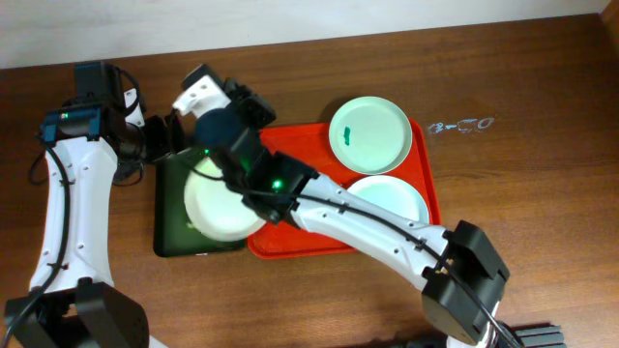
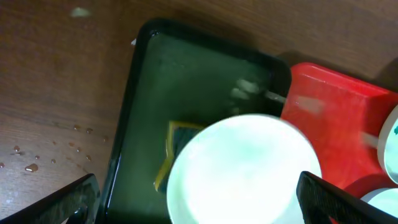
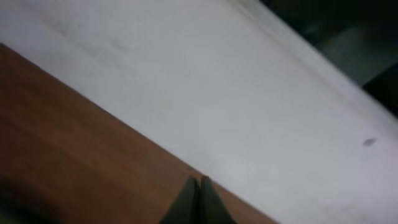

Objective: Clean dirty plates on tray and stack at the side

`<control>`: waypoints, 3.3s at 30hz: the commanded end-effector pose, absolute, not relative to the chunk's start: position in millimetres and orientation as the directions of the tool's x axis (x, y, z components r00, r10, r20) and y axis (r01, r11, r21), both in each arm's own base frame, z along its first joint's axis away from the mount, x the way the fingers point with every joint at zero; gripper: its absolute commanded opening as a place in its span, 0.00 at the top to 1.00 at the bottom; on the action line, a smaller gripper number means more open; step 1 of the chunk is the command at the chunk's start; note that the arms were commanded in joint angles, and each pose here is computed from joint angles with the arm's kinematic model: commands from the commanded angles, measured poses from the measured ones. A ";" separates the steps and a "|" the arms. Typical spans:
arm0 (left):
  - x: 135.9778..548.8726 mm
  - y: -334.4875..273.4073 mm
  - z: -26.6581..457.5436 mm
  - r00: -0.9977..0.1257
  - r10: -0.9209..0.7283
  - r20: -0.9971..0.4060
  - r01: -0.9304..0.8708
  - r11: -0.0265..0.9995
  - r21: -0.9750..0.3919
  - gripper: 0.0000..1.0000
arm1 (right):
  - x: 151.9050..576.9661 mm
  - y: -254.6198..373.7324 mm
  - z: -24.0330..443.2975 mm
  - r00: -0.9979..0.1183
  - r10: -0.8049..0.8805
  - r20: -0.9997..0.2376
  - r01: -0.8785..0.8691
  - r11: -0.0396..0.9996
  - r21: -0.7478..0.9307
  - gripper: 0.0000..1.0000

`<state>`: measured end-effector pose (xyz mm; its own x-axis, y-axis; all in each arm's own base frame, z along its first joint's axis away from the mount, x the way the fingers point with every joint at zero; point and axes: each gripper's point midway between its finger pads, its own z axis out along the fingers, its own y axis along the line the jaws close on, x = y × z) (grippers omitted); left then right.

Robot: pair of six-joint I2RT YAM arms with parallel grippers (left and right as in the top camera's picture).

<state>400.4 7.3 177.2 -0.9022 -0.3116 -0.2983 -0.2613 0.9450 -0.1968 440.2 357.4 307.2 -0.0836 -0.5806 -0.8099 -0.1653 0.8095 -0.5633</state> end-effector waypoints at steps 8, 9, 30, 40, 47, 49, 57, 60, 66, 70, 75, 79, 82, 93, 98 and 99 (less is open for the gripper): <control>401.1 6.8 186.8 -0.899 -0.297 -0.323 -0.240 0.949 -0.203 0.01 | 423.4 308.5 243.9 -0.517 -0.268 -0.813 -0.301 0.946 -0.121 0.48; 401.1 6.8 186.8 -0.899 -0.297 -0.323 -0.240 0.949 -0.203 0.01 | 414.9 307.8 239.1 -0.580 -0.234 -0.780 -0.349 0.937 -0.022 0.44; 401.1 6.8 186.7 -0.899 -0.297 -0.323 -0.241 0.949 -0.203 0.01 | 336.9 324.5 61.3 -0.929 -0.323 -0.182 -0.368 0.861 0.352 0.68; 401.1 6.8 186.8 -0.899 -0.297 -0.323 -0.240 0.949 -0.203 0.01 | 340.9 324.6 60.6 -0.935 -0.301 -0.188 -0.350 0.869 0.349 0.94; 401.3 38.0 186.9 -0.867 -0.367 -0.336 -0.325 0.929 -0.178 0.01 | 350.0 316.5 61.0 -0.956 -0.233 -0.175 -0.283 0.889 0.359 0.96; 391.8 70.3 184.8 -0.827 -0.467 -0.312 -0.434 0.884 -0.175 0.01 | 356.1 309.7 61.1 -0.962 -0.211 -0.174 -0.262 0.895 0.361 0.96; 355.1 132.3 178.4 -0.713 -0.664 -0.225 -0.642 0.747 -0.173 0.01 | 370.2 305.7 64.0 -0.961 -0.184 -0.206 -0.251 0.893 0.373 0.96; 355.1 132.4 178.4 -0.713 -0.664 -0.226 -0.642 0.747 -0.173 0.01 | 381.6 302.2 82.2 -0.961 -0.169 -0.218 -0.246 0.882 0.401 0.96; 355.1 132.4 178.4 -0.713 -0.664 -0.226 -0.642 0.747 -0.173 0.01 | 419.5 300.0 132.5 -0.938 -0.109 -0.329 -0.250 0.870 0.426 0.96; 355.1 132.4 178.4 -0.713 -0.664 -0.226 -0.641 0.748 -0.172 0.01 | 382.9 288.1 114.6 -0.971 -0.154 -0.181 -0.214 0.899 0.382 0.55; 355.1 132.5 178.4 -0.713 -0.664 -0.226 -0.642 0.747 -0.172 0.01 | 330.6 310.5 87.9 -0.947 -0.306 -0.101 -0.322 0.884 0.338 0.45; 355.1 132.4 178.4 -0.713 -0.664 -0.226 -0.642 0.747 -0.173 0.01 | 326.7 310.2 65.2 -0.933 -0.334 -0.136 -0.358 0.903 0.238 0.52; 355.1 132.4 178.4 -0.713 -0.664 -0.226 -0.642 0.747 -0.173 0.01 | 331.4 315.6 48.3 -0.925 -0.333 -0.181 -0.370 0.895 0.248 0.62; 355.1 132.5 178.4 -0.713 -0.664 -0.226 -0.642 0.747 -0.172 0.01 | 361.4 333.5 64.6 -0.899 -0.301 -0.318 -0.392 0.876 0.282 0.96; 355.1 132.5 178.4 -0.713 -0.664 -0.226 -0.642 0.747 -0.172 0.01 | 411.3 337.6 137.2 -0.839 -0.233 -0.492 -0.378 0.900 0.218 0.96; 355.2 132.5 178.4 -0.713 -0.664 -0.226 -0.641 0.747 -0.173 0.01 | 420.6 336.8 150.9 -0.820 -0.218 -0.529 -0.369 0.908 0.199 0.96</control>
